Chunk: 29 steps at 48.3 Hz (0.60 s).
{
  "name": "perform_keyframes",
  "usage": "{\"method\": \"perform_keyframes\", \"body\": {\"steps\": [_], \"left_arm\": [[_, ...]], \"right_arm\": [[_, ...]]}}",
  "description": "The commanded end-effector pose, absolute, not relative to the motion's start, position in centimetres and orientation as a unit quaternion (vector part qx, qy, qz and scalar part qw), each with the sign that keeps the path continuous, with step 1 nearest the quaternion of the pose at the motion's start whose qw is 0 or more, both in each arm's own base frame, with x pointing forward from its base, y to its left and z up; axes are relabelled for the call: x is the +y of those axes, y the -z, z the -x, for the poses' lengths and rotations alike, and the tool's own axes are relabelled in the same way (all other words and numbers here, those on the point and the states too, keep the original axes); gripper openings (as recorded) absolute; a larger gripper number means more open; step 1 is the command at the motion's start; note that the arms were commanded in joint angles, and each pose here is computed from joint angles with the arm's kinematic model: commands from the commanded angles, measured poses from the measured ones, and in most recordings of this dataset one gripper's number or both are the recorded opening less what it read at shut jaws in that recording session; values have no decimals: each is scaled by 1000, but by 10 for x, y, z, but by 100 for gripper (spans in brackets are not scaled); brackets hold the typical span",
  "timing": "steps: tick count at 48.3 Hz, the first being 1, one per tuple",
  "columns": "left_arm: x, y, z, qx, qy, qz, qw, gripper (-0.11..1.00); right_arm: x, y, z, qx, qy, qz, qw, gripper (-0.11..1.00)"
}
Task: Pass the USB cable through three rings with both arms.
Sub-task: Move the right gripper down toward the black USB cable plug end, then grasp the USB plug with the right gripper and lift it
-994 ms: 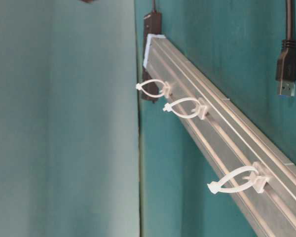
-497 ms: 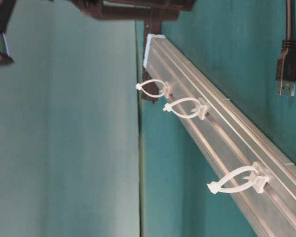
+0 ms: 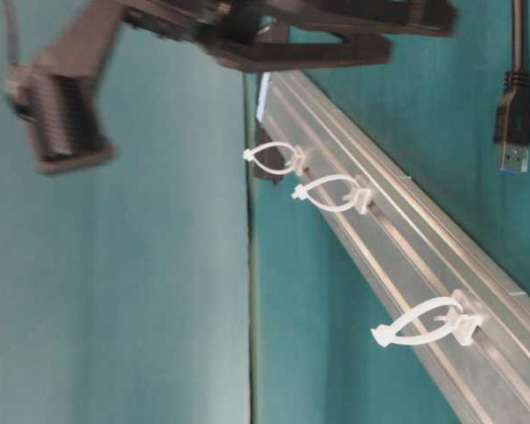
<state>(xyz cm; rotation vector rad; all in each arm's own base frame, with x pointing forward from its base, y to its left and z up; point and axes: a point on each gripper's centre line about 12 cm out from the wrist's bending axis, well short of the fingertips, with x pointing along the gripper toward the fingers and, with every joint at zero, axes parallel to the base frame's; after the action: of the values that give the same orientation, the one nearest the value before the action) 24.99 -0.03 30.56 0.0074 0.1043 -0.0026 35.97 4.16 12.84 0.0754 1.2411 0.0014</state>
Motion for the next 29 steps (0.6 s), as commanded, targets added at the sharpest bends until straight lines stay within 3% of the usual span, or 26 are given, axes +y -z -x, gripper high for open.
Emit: {"method": "perform_keyframes", "body": {"steps": [1, 29], "left_arm": [[0, -307, -250, 51, 2, -4, 999, 69], [0, -306, -245, 51, 1, -4, 999, 69]], "right_arm": [[48, -119, -364, 586, -7, -30, 810, 81], [59, -88, -372, 606, -13, -22, 795, 80]]}}
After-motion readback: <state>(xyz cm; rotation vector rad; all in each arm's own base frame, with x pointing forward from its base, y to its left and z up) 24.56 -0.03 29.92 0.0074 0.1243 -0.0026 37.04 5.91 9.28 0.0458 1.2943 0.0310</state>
